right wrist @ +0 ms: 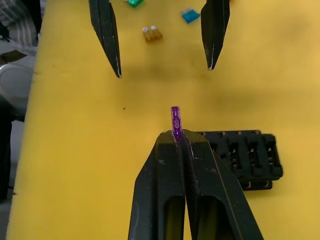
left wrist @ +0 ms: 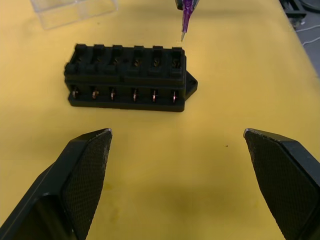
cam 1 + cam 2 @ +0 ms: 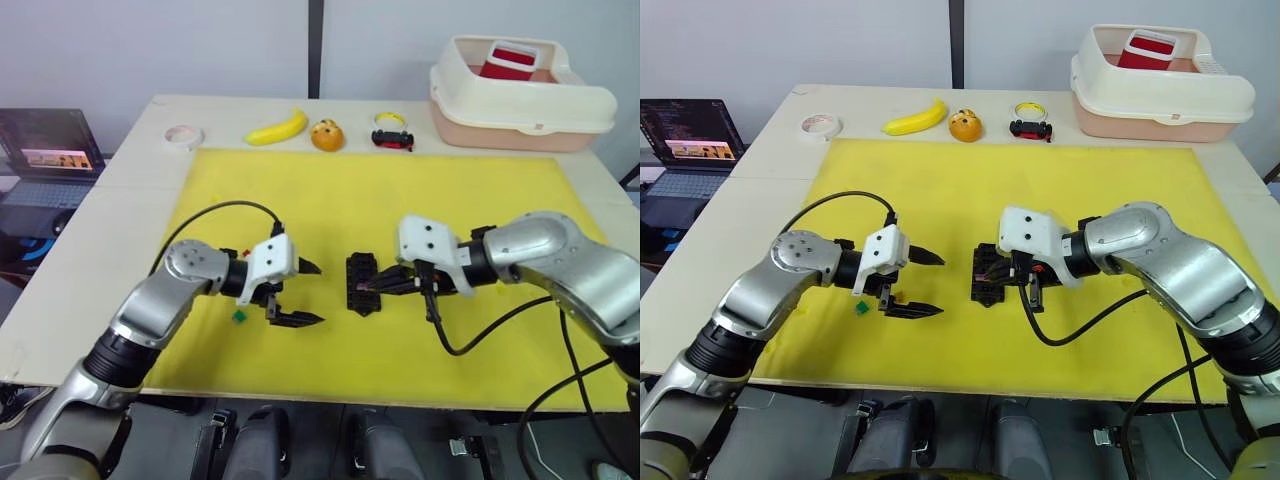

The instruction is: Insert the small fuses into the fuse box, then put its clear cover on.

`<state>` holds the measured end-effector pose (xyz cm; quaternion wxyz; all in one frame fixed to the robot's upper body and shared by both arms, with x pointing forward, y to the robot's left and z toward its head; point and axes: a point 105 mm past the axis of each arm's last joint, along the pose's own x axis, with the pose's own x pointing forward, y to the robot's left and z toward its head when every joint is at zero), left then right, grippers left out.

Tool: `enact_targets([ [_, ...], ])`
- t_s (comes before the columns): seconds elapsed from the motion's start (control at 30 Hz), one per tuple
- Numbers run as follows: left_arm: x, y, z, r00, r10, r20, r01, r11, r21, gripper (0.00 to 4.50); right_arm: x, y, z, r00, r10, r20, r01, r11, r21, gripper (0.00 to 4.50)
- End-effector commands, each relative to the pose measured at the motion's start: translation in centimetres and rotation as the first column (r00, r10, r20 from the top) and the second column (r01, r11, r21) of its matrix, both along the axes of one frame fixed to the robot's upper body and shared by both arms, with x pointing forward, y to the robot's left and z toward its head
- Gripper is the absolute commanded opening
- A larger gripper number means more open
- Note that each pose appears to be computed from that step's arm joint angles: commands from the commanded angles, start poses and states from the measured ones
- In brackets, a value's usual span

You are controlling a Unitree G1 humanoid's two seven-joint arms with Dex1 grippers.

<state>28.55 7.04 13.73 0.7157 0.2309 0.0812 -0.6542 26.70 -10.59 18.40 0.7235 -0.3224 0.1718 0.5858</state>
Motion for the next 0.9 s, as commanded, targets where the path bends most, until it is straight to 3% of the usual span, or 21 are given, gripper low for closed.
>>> enact_targets([
  [0.03, -0.1, -0.8, 0.7, 0.998, -0.018, 0.068, 0.018, 1.0, -0.01, 4.43, -0.1, 0.3, 0.3, 0.999, 0.024, 0.047, -0.024, 1.0, -0.009, 0.0],
  [0.5, 0.8, -1.9, 0.1, 0.996, -0.005, 0.092, 0.006, 1.0, -0.005, 4.43, 0.3, -0.4, -0.6, 0.999, 0.01, 0.036, -0.009, 0.999, -0.04, 0.0],
  [0.9, 0.5, -1.9, -0.2, 0.995, -0.016, 0.094, 0.014, 1.0, 0.016, 4.43, 0.5, -0.4, -1.0, 0.999, 0.013, 0.03, -0.012, 0.999, -0.038, 0.0],
])
